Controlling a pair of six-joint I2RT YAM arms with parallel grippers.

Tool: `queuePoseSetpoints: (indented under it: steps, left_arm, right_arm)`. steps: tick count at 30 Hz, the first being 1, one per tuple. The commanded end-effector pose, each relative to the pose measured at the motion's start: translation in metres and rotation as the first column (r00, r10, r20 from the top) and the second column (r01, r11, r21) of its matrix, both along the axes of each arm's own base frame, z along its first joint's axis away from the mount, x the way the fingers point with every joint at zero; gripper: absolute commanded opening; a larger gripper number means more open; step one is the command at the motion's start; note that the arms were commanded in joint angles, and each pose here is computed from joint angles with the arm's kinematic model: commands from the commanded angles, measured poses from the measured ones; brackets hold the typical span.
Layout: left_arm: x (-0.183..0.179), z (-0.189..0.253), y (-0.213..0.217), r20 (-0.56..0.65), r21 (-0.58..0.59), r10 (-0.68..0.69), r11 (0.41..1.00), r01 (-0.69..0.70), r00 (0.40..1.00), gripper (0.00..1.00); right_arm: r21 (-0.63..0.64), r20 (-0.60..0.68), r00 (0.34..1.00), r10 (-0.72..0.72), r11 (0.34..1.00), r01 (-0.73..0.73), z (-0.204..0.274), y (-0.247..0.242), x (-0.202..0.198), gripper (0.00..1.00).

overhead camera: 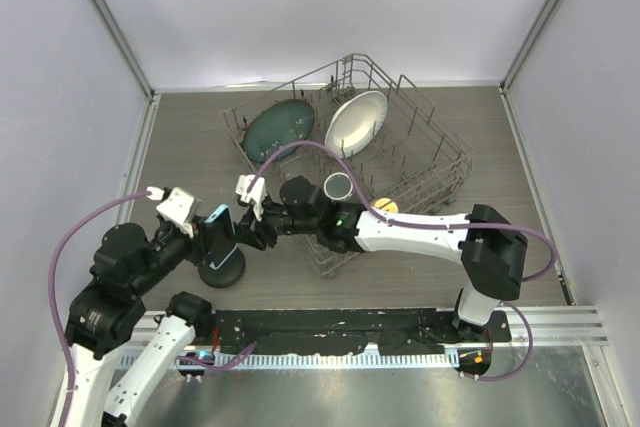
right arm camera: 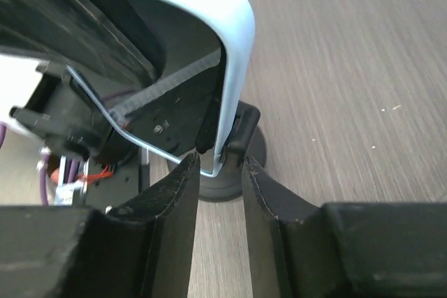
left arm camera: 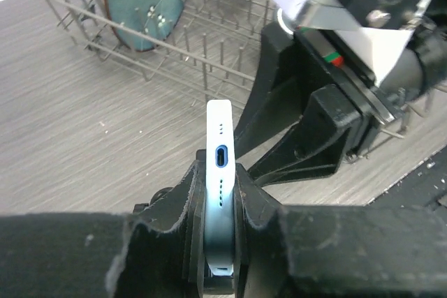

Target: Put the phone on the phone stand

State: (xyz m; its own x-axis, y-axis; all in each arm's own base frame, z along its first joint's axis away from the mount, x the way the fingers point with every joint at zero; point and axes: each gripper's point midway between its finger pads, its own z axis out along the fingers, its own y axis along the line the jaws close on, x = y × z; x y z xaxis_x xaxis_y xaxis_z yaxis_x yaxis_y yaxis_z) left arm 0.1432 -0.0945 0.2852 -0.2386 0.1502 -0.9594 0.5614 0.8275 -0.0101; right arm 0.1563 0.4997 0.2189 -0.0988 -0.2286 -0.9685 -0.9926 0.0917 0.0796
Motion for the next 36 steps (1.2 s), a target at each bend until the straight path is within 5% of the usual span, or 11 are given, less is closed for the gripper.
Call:
queuePoseSetpoints:
  steps: [1,6,10,13,27,36]
  left_arm:
    - [0.025,0.061,0.004,0.207,-0.145,0.109,0.986,-0.08,0.972,0.0]
    - [0.029,0.045,0.003,0.188,-0.135,0.111,0.987,-0.086,0.976,0.0]
    - [0.032,0.037,0.003,0.185,-0.13,0.116,0.987,-0.092,0.976,0.0]
    - [0.038,0.036,0.006,0.196,-0.119,0.138,0.986,-0.116,0.971,0.0]
    - [0.087,0.064,0.038,0.278,-0.136,0.385,0.923,-0.361,0.88,0.0]
    - [0.14,0.1,0.056,0.475,-0.035,0.457,0.864,-0.503,0.752,0.0]
  right_arm:
    - [0.292,0.045,0.981,-0.188,0.942,0.167,0.091,0.011,0.022,0.0]
    - [0.274,0.047,0.983,-0.18,0.948,0.16,0.087,0.008,0.023,0.0]
    - [0.252,0.048,0.977,-0.209,0.949,0.191,0.08,-0.005,0.026,0.4]
    - [0.247,0.061,0.972,-0.227,0.947,0.205,0.092,-0.019,0.025,0.5]
    - [0.292,0.074,0.944,-0.321,0.912,0.287,0.149,-0.086,0.016,0.5]
    - [0.315,0.111,0.919,-0.379,0.89,0.329,0.141,-0.128,0.014,0.5]
